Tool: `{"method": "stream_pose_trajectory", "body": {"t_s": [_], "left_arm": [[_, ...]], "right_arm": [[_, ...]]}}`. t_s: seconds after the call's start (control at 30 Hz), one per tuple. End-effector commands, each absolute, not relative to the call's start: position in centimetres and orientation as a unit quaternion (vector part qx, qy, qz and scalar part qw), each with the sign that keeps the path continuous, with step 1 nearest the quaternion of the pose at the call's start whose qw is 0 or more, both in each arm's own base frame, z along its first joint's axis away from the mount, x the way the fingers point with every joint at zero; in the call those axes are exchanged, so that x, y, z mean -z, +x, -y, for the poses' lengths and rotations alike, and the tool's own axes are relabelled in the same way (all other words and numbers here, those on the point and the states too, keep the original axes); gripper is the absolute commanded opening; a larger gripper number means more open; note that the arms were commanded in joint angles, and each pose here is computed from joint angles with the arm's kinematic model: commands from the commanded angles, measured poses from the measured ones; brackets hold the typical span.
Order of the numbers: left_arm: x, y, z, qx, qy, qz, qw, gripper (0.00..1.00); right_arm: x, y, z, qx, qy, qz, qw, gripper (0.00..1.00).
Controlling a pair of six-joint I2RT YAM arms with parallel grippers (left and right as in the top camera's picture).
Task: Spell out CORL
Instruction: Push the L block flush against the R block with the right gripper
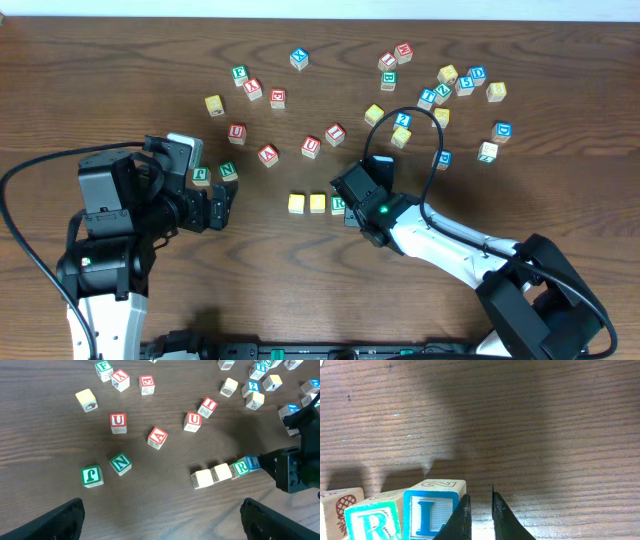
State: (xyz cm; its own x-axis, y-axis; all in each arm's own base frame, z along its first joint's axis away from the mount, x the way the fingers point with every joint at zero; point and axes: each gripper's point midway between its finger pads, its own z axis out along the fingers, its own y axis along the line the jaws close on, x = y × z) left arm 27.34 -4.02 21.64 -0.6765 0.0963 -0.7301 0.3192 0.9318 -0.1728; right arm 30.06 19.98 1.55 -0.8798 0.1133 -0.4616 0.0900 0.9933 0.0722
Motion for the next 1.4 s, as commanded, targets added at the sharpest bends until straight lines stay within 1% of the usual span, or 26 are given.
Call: {"method": "stream_pose_trajectory", "body": {"t_s": [0.0, 0.2, 0.33, 0.67, 0.93, 1.37], "left_arm": [[-22.7, 27.6, 4.1, 0.144, 0.126, -0.897, 0.398, 0.98], [-22.7, 27.6, 4.1, 0.144, 0.126, -0.897, 0.398, 0.98], [-22.7, 27.6, 4.1, 0.144, 0.126, -0.897, 0.398, 0.98], [-22.7, 27.6, 4.1, 0.144, 0.126, -0.897, 0.398, 0.98], [-22.7, 27.6, 4.1, 0.144, 0.126, -0.897, 0.398, 0.98], [-22.7, 27.6, 4.1, 0.144, 0.126, -0.897, 0.398, 0.98]], "right_arm": [[-0.9, 29.6, -20.0, -0.018, 0.040, -0.972, 0.233, 0.10], [-0.9, 29.7, -20.1, -0.019, 0.035, -0.971, 0.235, 0.10], [-0.9, 29.6, -20.0, -0.017, 0.035, -0.972, 0.234, 0.08], [-1.4, 30.5, -19.0, 0.009, 0.047, -0.965, 0.260, 0.08], [-1.7, 31.1, -19.1, 0.006, 0.051, -0.960, 0.275, 0.08], [-0.8, 30.8, -20.0, -0.010, 0.031, -0.966, 0.257, 0.05]]}}
